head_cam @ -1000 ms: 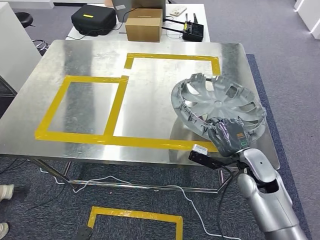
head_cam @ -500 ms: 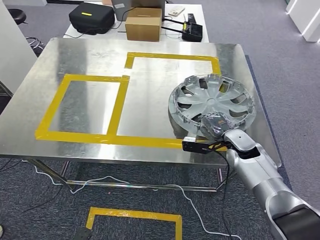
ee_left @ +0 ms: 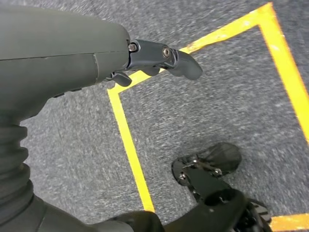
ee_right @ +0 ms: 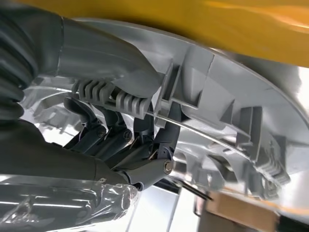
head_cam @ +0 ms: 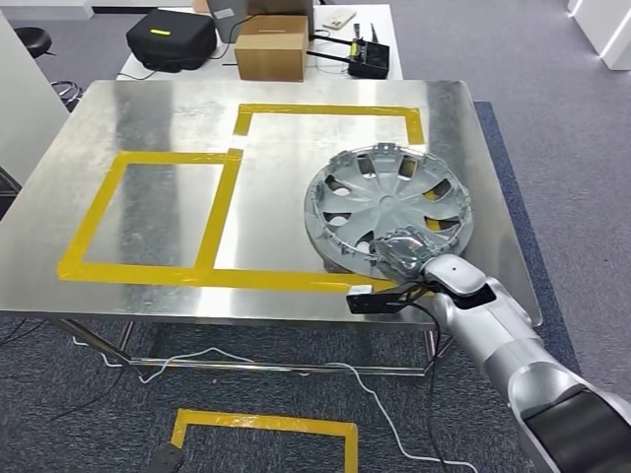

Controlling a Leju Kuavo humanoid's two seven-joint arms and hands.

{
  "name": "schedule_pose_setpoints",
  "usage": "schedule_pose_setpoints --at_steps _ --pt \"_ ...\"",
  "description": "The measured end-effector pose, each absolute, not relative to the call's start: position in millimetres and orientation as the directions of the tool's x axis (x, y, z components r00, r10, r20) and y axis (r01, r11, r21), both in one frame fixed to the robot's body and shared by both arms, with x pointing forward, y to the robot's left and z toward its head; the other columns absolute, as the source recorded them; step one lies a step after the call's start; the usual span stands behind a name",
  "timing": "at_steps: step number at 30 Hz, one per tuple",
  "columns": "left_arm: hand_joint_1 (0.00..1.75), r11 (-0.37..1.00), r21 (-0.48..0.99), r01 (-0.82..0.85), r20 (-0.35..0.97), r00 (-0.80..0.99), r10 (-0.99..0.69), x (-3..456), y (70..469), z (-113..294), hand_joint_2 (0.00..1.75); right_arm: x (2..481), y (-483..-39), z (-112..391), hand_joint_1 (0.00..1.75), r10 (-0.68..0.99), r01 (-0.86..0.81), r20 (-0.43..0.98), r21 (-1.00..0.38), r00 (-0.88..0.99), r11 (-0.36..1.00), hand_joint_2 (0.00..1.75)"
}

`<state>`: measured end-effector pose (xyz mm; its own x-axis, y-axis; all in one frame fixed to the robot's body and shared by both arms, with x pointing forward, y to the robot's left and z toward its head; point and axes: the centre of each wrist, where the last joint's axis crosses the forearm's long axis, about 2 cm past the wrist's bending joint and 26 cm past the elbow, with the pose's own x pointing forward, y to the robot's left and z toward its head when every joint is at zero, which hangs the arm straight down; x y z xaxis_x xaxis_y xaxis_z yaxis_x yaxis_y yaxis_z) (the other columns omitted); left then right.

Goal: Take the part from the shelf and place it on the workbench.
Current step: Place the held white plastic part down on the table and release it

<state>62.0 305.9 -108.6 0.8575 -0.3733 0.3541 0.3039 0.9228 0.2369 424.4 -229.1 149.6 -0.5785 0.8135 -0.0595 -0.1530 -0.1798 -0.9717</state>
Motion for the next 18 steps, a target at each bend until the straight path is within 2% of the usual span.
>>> schedule_pose_setpoints --at_steps 5,18 --pt "0.0 0.918 0.234 0.32 0.371 0.843 -0.388 68 304 -108 1.75 418 -190 147 1.75 0.771 -0.16 -0.028 -0.973 -0.637 -0.168 1.75" --pt "0.0 0.901 0.241 0.362 0.377 0.82 -0.43 74 303 -107 1.75 414 -156 155 1.75 0.687 -0.099 -0.029 -0.984 -0.726 -0.145 1.75"
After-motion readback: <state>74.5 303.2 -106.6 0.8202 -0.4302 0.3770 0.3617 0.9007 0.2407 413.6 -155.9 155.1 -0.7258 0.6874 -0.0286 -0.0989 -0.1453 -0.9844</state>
